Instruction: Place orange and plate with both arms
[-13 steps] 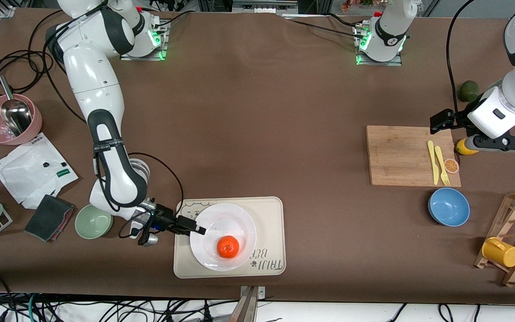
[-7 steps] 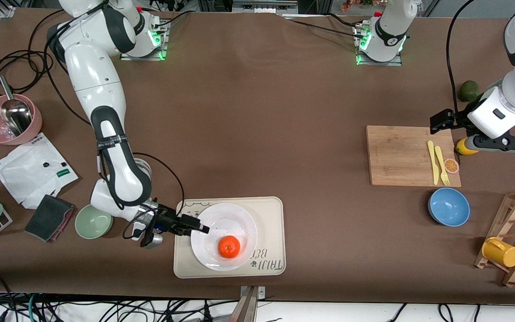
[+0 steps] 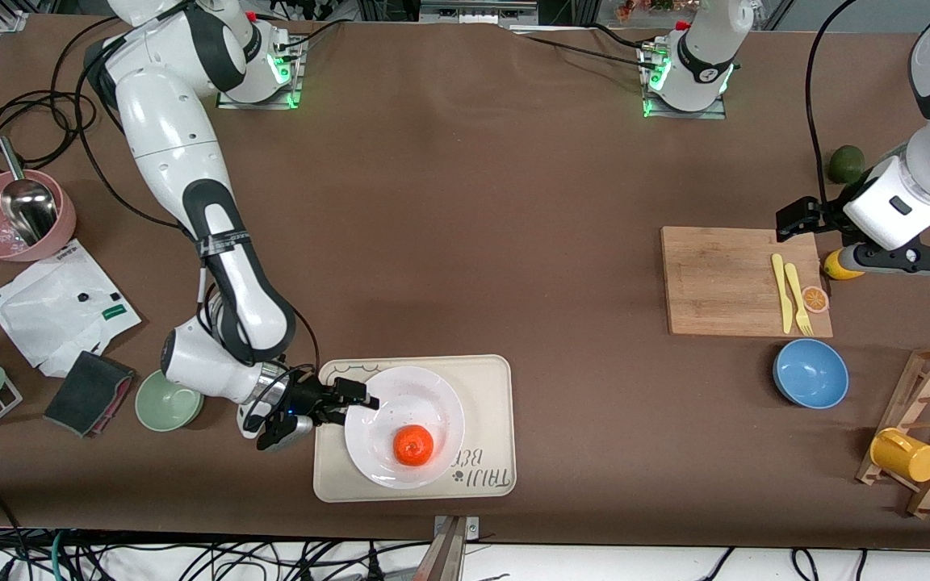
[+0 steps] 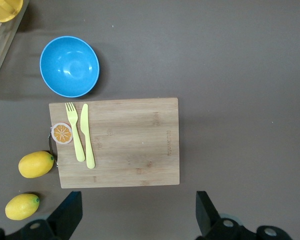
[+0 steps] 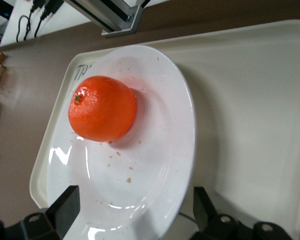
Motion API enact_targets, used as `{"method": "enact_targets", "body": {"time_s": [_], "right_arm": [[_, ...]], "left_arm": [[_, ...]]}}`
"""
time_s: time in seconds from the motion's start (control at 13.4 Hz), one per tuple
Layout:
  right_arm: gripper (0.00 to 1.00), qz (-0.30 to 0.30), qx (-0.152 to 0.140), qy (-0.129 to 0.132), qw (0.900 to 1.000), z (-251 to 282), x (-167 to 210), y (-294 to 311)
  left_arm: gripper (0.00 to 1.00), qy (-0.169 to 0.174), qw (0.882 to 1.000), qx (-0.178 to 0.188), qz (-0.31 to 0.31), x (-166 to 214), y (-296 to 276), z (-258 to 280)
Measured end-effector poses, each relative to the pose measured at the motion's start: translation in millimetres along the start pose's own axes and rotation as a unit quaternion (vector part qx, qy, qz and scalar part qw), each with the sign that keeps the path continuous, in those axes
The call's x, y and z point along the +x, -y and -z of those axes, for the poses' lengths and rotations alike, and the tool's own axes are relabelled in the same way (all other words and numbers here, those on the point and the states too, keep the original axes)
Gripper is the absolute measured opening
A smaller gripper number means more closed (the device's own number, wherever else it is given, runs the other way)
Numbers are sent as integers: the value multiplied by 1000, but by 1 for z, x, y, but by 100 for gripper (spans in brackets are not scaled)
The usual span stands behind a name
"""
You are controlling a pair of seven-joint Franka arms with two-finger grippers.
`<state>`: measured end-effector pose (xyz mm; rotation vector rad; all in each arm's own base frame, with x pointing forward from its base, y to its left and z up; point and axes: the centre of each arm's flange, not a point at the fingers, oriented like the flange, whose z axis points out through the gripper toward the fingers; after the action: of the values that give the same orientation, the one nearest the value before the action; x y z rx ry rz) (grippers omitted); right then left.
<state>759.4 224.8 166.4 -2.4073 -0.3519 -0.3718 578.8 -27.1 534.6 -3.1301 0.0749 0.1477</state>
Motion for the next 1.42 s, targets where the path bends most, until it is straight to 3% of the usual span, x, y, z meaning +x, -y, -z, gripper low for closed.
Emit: {"method": "enact_targets", "body": {"time_s": [0.3, 0.6, 0.82, 1.05, 1.27, 1.42], "right_arm": [[100, 64, -60, 62, 994, 4, 5, 19], [100, 90, -106, 157, 978, 45, 16, 46], [100, 62, -172, 231, 956, 103, 23, 67], [100, 12, -254, 284, 925, 155, 21, 88], [100, -76, -317, 304, 895, 205, 16, 109], [100, -106, -342, 306, 882, 229, 14, 120]], "left_arm": [[100, 0, 1000, 0, 0, 0, 0, 0], [100, 0, 1000, 0, 0, 0, 0, 0], [100, 0, 1000, 0, 0, 0, 0, 0], [100, 0, 1000, 0, 0, 0, 0, 0], [100, 0, 1000, 0, 0, 0, 0, 0], [100, 0, 1000, 0, 0, 0, 0, 0]]}}
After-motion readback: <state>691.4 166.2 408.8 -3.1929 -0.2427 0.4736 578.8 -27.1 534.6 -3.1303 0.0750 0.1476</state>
